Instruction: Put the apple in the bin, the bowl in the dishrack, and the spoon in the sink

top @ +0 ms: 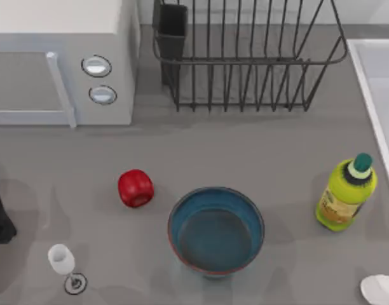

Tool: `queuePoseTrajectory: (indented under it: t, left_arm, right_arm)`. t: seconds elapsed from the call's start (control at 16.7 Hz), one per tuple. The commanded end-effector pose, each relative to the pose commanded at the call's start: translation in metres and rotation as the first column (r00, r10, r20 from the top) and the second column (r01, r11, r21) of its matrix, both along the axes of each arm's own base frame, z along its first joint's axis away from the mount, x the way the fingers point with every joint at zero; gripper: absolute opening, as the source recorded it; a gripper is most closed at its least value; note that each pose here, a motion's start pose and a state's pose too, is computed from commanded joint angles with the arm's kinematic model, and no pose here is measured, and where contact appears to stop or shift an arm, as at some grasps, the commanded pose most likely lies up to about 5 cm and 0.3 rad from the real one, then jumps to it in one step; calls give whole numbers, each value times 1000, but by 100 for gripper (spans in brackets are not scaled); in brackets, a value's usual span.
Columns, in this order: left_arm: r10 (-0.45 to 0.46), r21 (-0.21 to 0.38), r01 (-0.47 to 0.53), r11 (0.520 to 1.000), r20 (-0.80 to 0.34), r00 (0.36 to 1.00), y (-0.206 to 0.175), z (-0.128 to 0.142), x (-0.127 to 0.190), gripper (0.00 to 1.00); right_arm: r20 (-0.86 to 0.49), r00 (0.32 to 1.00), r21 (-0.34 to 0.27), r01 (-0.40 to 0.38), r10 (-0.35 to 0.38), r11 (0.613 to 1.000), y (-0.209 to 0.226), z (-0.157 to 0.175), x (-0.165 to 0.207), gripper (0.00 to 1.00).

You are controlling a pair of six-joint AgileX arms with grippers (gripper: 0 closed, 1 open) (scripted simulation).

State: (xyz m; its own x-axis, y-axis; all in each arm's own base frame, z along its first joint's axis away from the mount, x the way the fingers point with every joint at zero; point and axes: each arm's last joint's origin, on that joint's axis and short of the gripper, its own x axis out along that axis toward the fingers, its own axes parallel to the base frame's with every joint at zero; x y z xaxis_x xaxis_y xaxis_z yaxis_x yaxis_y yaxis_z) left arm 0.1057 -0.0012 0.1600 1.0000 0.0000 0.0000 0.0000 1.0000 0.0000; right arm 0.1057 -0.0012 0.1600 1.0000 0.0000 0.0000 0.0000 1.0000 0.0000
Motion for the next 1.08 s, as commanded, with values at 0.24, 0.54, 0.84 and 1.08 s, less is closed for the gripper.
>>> queuePoseTrajectory:
  t: [0.24,0.54,0.84,1.08]
  left_arm:
    - [-9,11,9,1000,-26,1000,-1,5,0,100]
    - [-73,93,97,991,-236,969,-9,43,10,100]
    - [-136,194,303,933,-590,796,-32,85,58,100]
    - [-132,218,533,817,-830,542,-71,95,122,100]
  right_arm:
    - [0,1000,0,0,0,1000,0,0,0,100]
    - [0,1000,0,0,0,1000,0,0,0,100]
    - [0,1000,0,0,0,1000,0,0,0,100]
    - [0,1000,0,0,0,1000,0,0,0,100]
